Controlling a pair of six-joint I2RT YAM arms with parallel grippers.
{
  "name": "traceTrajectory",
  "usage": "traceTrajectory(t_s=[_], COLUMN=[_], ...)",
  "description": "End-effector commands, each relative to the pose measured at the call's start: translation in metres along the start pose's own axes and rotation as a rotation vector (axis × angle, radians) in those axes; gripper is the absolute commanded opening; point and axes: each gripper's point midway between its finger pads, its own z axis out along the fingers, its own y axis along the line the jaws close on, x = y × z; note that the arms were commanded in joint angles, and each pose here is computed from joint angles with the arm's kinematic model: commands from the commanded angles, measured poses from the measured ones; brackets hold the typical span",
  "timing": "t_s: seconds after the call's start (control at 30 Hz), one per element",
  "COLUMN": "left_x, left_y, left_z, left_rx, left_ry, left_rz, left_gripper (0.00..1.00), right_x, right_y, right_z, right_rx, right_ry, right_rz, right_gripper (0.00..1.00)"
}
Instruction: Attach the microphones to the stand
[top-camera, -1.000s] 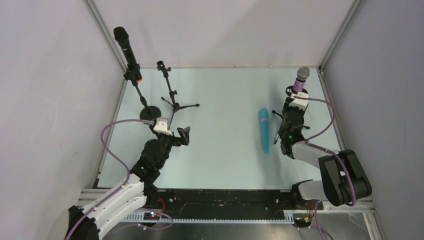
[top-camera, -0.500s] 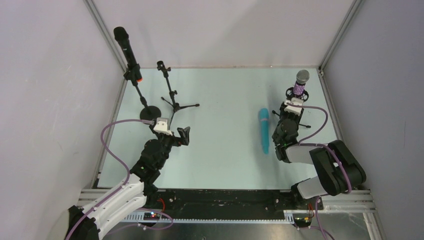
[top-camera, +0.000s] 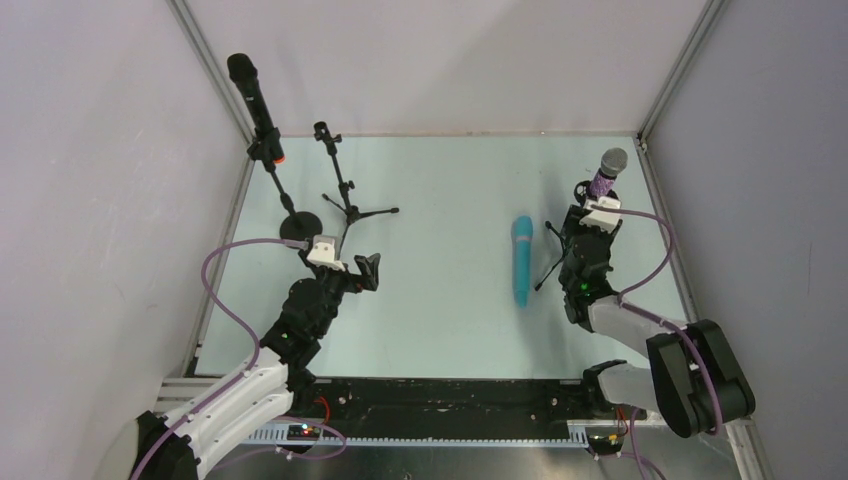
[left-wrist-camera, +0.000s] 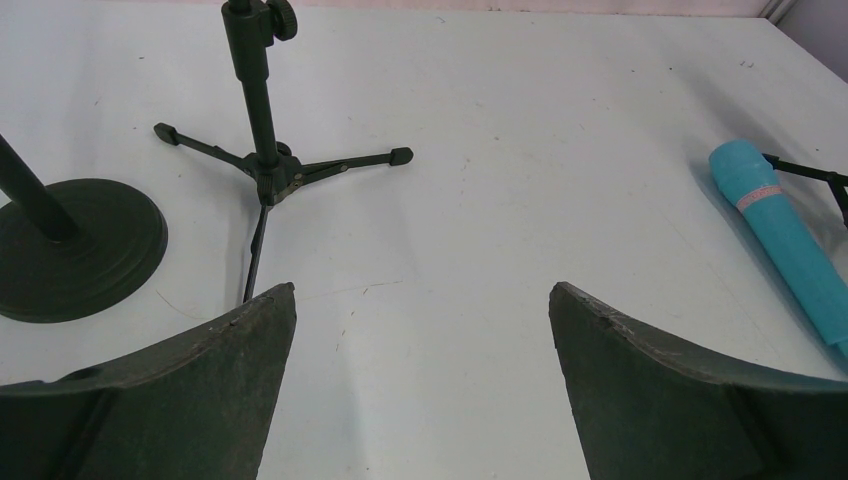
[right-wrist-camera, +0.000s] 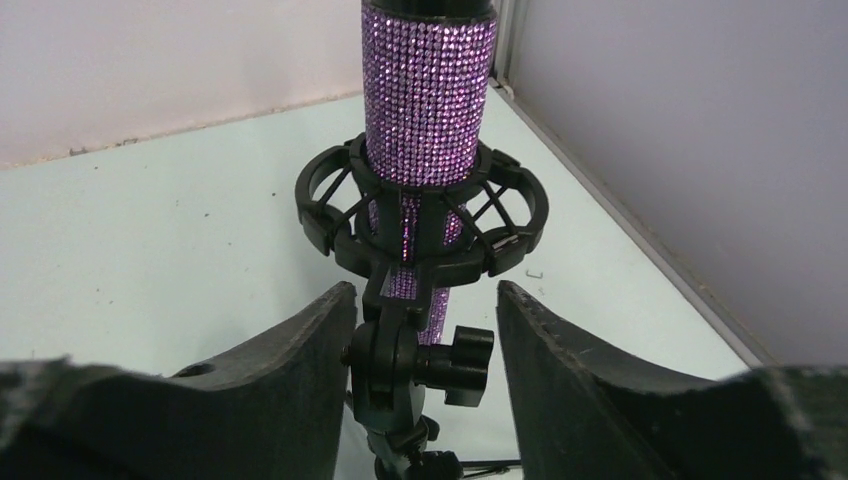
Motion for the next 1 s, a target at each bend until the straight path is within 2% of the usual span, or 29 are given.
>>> traceTrajectory(t_s=[0.0, 0.1, 0.33, 0.4, 0.43, 0.63, 0.97], left_x=[-0.007, -0.007, -0.007, -0.007, -0.008, -0.007, -0.008], left_y=[0.000, 0.000, 0.000, 0.000, 0.000, -0.001, -0.001], left_z=[0.001, 0.001, 0.001, 0.001, 0.001, 0.002, 0.006], left_rx=[0.000, 0.000, 0.001, 0.002, 0.002, 0.002, -0.008], left_ry=[-0.026, -0.029, -0.028, -0.027, -0.028, -0.023, -0.006], left_rz=[-0.010, -0.011, -0.011, -0.011, -0.011, -0.008, -0.001], left_gripper=[1.00, 1.00, 0.99, 0.99, 0.98, 0.98, 0.98], right_x=[0.001, -0.001, -0.007, -0.010, -0.007, -0.027, -0.014], right_y=[0.002, 0.001, 0.000, 0.000, 0.003, 0.002, -0.001], right_z=[-0.002, -0.005, -0.013, -0.016, -0.019, -0.041, -0.084], right_rx=[-0.028, -0.029, -0.056, -0.075, -0.097, -0.193, -0.275], right_ry=[0.027, 0.031, 0.047, 0.050, 0.067, 0.076, 0.220], right_rz=[0.045, 0.051, 0.076, 0.088, 0.089, 0.187, 0.310], right_gripper=[0.62, 0.72, 0.85, 0.91, 0.97, 1.00, 1.00])
